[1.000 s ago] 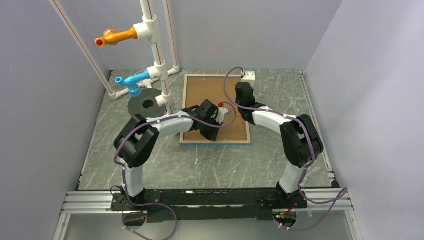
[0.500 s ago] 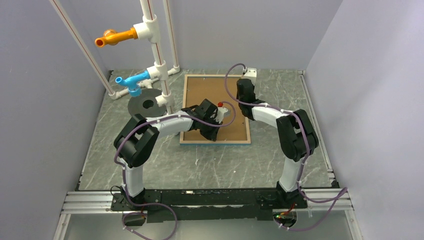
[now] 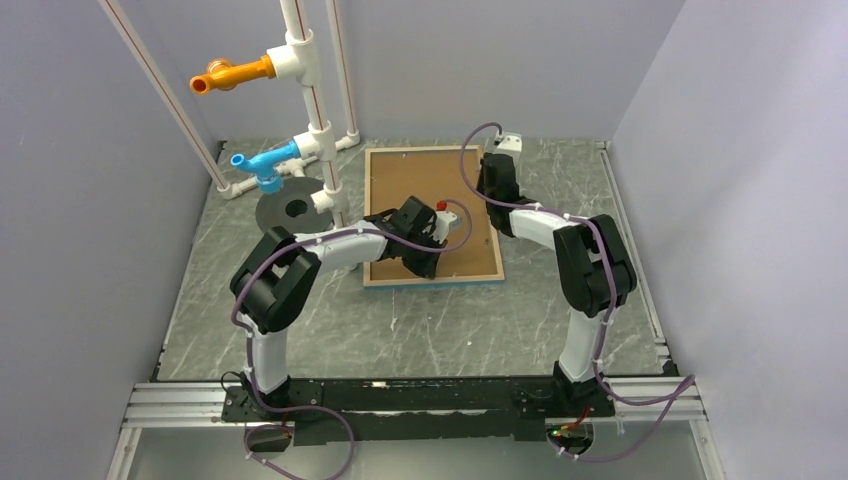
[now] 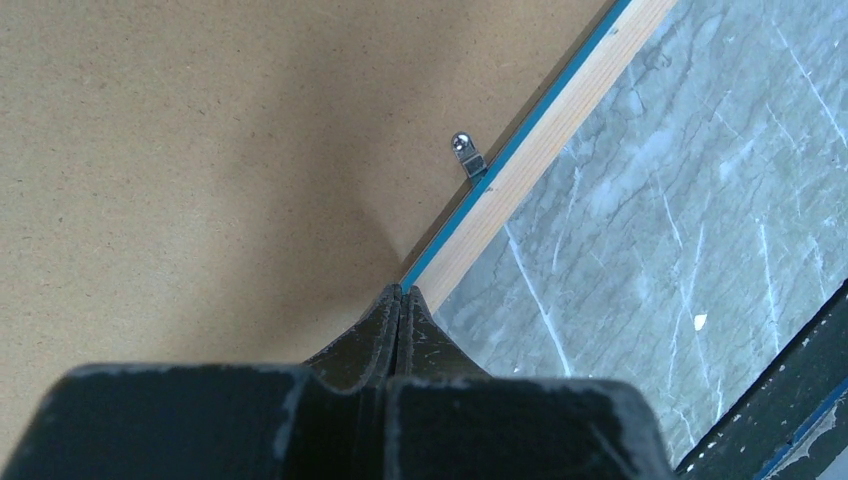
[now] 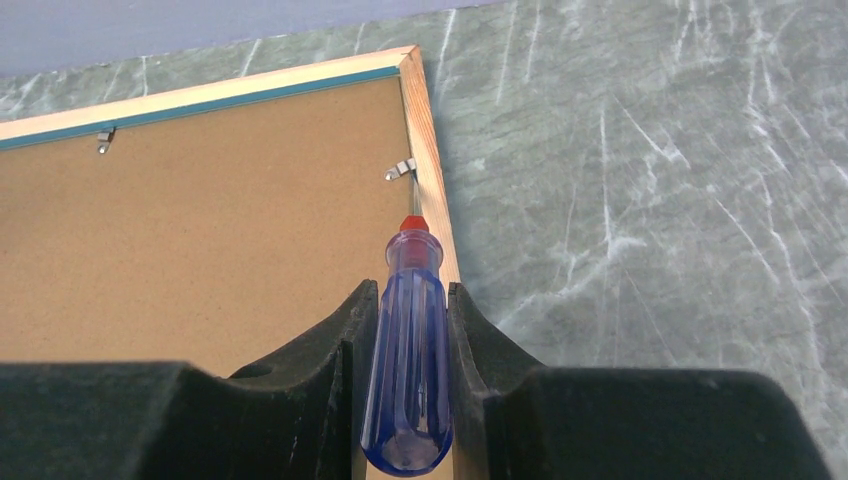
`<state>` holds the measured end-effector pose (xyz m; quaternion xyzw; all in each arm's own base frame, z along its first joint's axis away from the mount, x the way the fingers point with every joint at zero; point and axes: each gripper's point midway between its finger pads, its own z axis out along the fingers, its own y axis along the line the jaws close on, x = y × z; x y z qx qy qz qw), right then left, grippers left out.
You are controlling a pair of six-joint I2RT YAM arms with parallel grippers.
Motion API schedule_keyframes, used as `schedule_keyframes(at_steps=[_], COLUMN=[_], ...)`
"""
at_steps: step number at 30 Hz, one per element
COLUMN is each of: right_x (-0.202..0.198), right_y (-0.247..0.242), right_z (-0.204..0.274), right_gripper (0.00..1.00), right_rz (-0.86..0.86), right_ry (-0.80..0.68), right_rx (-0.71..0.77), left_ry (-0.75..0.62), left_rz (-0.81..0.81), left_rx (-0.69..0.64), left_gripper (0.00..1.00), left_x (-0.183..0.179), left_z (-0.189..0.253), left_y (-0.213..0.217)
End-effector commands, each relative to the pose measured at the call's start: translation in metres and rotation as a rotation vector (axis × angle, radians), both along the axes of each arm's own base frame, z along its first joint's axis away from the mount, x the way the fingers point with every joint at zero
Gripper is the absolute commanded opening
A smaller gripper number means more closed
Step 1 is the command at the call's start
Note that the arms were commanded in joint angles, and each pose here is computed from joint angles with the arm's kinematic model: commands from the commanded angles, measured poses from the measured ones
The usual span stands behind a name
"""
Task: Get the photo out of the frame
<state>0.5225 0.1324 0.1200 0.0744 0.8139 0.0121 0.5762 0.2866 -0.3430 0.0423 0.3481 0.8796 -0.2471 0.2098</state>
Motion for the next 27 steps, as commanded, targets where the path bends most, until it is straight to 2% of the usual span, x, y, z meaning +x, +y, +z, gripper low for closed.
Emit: schedule_keyframes(at_steps=[1, 13, 21, 24, 26, 27], right_x=[0.021, 0.042, -0.019, -0.044, -0.060, -0.068], right_y=[0.009, 0.014, -0.005, -0.008, -0.010, -0.010], right_z=[0.007, 0.005, 0.000, -0.010, -0.011, -0.008], right_gripper=[0.00, 0.00, 0.00, 0.00, 0.00, 0.00], right_rz=[0.068, 0.066, 0.009, 0.018, 0.022, 0.025], right_ry=[-0.066, -0.051, 0.035, 0.085, 0.099, 0.101], right_rx=[0.011, -0.014, 0.063, 0.071, 0.082, 0.094], left_ry=[0.075, 0.094, 0.131, 0.067, 0.000, -0.008], left_rz=[-0.020, -0.022, -0.022, -0.041, -0.041, -0.032], left_rx=[0.013, 0.020, 0.008, -0.025, -0.058, -0.089], left_gripper=[0.00, 0.00, 0.00, 0.00, 0.05, 0.11], left_x=[-0.015, -0.018, -0.024, -0.027, -0.028, -0.031], left_z=[-0.004, -0.011, -0.012, 0.009, 0.030, 0.041], left_y=[0.001, 0.001, -0.002, -0.007, -0.009, -0.009])
